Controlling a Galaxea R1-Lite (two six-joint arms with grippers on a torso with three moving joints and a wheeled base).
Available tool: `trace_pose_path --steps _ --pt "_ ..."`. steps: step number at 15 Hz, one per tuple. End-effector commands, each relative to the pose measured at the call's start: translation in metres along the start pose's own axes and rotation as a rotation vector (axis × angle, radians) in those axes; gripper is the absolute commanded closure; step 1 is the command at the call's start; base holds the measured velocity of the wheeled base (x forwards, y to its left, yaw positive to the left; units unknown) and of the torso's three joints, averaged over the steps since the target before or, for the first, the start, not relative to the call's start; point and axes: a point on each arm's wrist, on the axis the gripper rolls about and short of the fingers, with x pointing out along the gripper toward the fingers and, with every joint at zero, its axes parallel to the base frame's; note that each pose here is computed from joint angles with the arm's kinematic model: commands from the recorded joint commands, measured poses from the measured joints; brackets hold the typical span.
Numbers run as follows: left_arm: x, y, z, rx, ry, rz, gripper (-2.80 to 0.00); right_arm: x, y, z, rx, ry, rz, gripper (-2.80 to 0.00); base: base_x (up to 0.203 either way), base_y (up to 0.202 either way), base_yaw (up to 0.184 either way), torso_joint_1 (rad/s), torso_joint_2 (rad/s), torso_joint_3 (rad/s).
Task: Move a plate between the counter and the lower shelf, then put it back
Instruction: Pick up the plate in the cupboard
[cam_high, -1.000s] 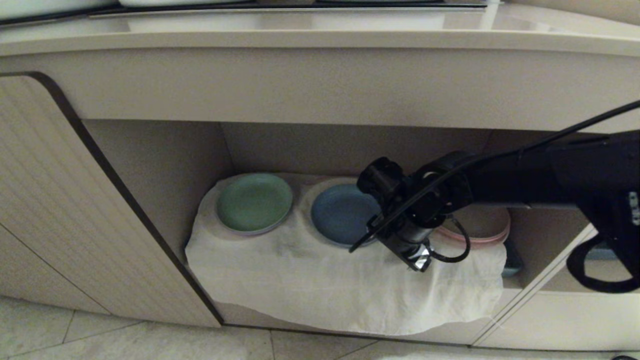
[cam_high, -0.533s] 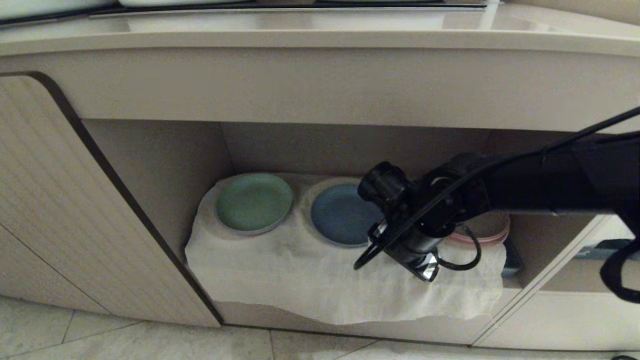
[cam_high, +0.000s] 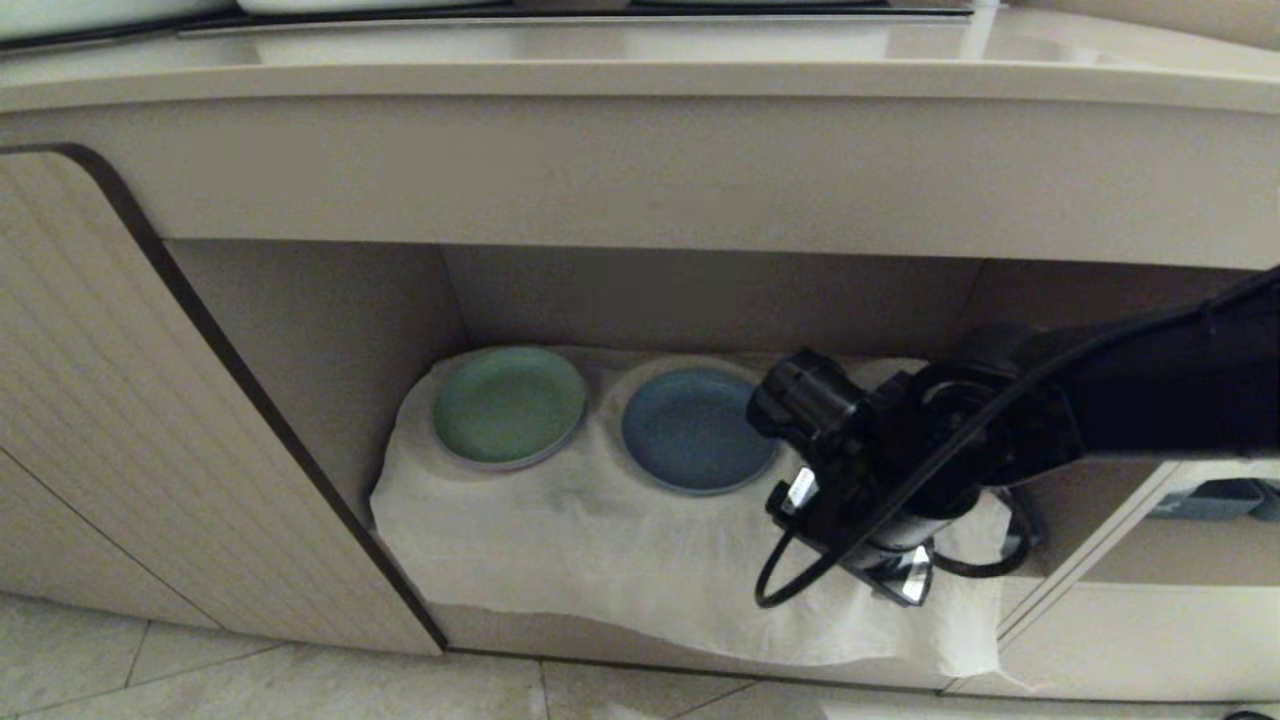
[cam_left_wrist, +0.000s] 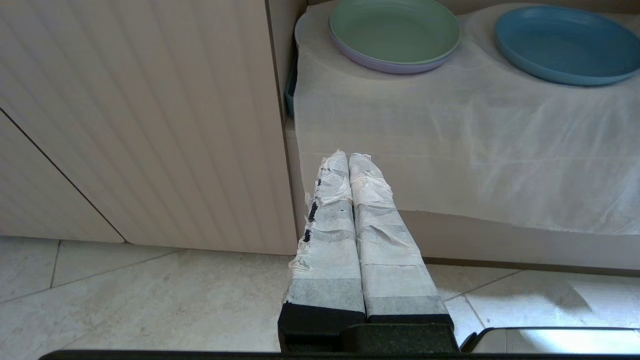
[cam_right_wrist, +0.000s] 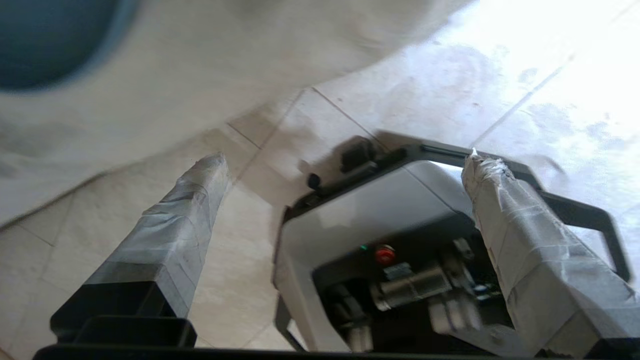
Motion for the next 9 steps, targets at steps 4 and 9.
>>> trace_pose_path --steps 4,9 --pt "0.0 0.0 0.0 0.0 0.0 0.0 0.0 -0.022 -0.027 -0.01 -0.034 -0.037 -0.018 0.0 0.0 0.0 0.0 0.0 0.0 0.0" --pt "0.0 0.0 0.0 0.0 0.0 0.0 0.0 -0.038 -0.06 -0.015 -0.112 -0.032 -0.037 0.0 0.0 0.0 0.0 0.0 0.0 0.0"
